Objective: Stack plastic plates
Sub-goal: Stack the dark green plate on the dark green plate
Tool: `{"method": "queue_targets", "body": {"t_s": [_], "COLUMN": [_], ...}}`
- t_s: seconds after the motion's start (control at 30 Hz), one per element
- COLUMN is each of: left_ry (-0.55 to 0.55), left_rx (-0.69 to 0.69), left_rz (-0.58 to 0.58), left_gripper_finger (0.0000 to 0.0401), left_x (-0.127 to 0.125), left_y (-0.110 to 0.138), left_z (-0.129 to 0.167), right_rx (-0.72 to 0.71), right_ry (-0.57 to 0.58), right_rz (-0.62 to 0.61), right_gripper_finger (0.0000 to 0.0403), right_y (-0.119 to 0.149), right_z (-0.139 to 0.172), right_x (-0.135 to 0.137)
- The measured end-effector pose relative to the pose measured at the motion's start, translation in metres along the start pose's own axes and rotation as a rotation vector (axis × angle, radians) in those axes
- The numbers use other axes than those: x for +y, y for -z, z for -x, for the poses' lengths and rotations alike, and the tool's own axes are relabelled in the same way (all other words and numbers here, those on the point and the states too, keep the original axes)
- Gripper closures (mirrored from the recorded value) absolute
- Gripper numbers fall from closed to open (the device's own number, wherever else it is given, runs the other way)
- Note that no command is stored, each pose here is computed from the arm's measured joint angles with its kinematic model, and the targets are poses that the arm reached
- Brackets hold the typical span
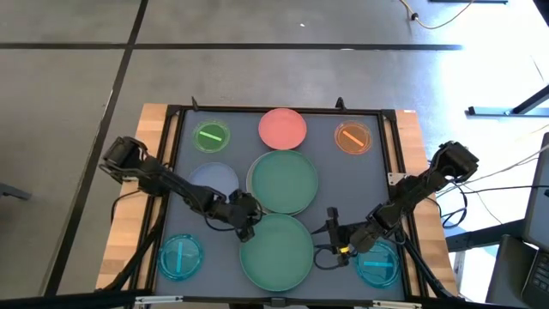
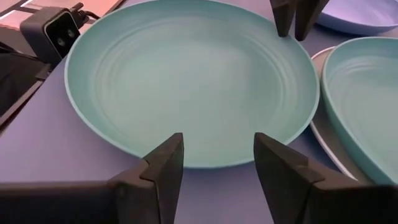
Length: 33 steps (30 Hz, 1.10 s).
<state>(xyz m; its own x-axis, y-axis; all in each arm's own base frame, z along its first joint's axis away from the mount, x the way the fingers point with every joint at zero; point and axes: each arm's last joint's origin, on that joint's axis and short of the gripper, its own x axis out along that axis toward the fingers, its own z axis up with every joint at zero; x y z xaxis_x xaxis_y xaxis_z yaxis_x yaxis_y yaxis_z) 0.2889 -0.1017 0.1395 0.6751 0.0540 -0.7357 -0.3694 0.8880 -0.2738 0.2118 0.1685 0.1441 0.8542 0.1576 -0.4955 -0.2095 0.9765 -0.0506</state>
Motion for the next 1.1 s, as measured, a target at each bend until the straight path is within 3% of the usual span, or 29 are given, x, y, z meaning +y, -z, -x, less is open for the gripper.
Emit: {"method": "queue_targets", "body": {"t_s": [0.37,0.7,0.9,1.1], "left_ry": [0.010,0.027,0.044,0.058], "left_rx": [0.034,0.013,-0.008,-0.122], "left_rz": [-0.036,-0.051,-0.072,-0.129], "left_gripper_finger": [0.0288,0.0392,0.0392,0.0392], "left_x": [0.001,-0.001,-0.005,-0.016], "left_y": [0.006,0.004,0.004,-0.004], "left_z": [-0.011,-0.011,-0.008,0.011], "right_rx": [0.008,0.008,0.008,0.006], "right_ry": [0.002,0.005,0.005,0.008], "right_rz": [0.004,0.004,0.004,0.004], "right_gripper_finger": [0.0221,0.0221,0.0221,0.0221], "right_y": [0.001,0.001,0.001,0.001], "right_z": [0.000,0.000,0.000,0.000], "right_x": [0.000,0.000,0.000,0.000]}}
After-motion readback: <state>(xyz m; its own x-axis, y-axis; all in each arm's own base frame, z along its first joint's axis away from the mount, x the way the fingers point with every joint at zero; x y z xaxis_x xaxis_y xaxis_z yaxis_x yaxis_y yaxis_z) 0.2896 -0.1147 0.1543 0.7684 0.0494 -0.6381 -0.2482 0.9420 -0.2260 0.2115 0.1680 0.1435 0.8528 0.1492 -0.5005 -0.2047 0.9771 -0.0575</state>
